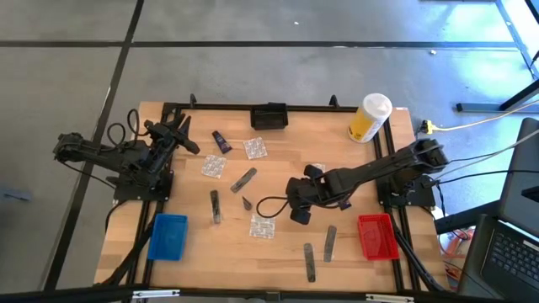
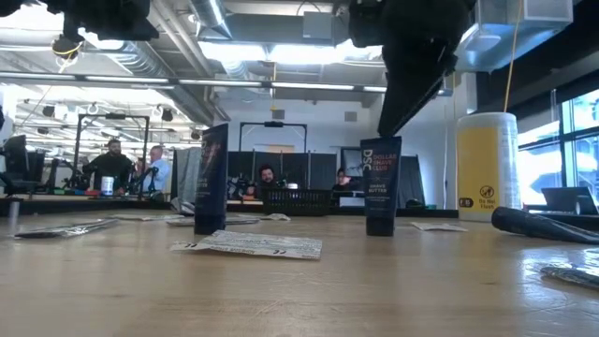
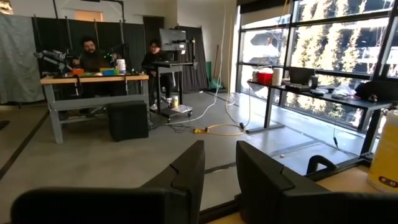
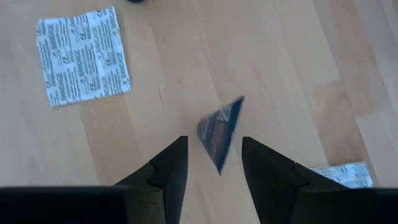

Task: Pick & Place Travel size toiletries
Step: Put the blue shave butter into the red bin

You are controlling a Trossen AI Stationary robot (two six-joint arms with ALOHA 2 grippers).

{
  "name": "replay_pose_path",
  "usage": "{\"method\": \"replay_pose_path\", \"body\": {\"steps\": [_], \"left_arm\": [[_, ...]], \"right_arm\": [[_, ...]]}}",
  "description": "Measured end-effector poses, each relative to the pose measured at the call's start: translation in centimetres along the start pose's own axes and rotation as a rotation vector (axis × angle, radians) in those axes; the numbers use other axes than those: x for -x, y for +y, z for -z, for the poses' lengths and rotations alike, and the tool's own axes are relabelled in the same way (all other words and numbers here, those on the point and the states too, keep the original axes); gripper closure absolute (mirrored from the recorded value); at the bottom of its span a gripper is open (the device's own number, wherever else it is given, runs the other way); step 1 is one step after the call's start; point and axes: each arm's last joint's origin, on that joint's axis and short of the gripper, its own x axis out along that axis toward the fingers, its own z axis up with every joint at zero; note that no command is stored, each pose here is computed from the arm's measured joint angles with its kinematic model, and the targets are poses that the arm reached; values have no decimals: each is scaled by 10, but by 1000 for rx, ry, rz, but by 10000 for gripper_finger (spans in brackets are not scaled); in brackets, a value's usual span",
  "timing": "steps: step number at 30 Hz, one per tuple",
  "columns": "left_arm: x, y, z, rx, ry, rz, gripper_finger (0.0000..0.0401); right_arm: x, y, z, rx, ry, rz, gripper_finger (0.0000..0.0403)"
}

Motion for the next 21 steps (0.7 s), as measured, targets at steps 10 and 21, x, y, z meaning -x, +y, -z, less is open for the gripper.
{"method": "replay_pose_path", "body": {"steps": [10, 21], "left_arm": [[0, 0, 0, 0, 0, 0, 315], [0, 0, 0, -1, 0, 0, 315]], "right_arm": [[-9, 2, 0, 20, 13, 13, 270], [-12, -6, -3, -2, 30, 23, 384]]}}
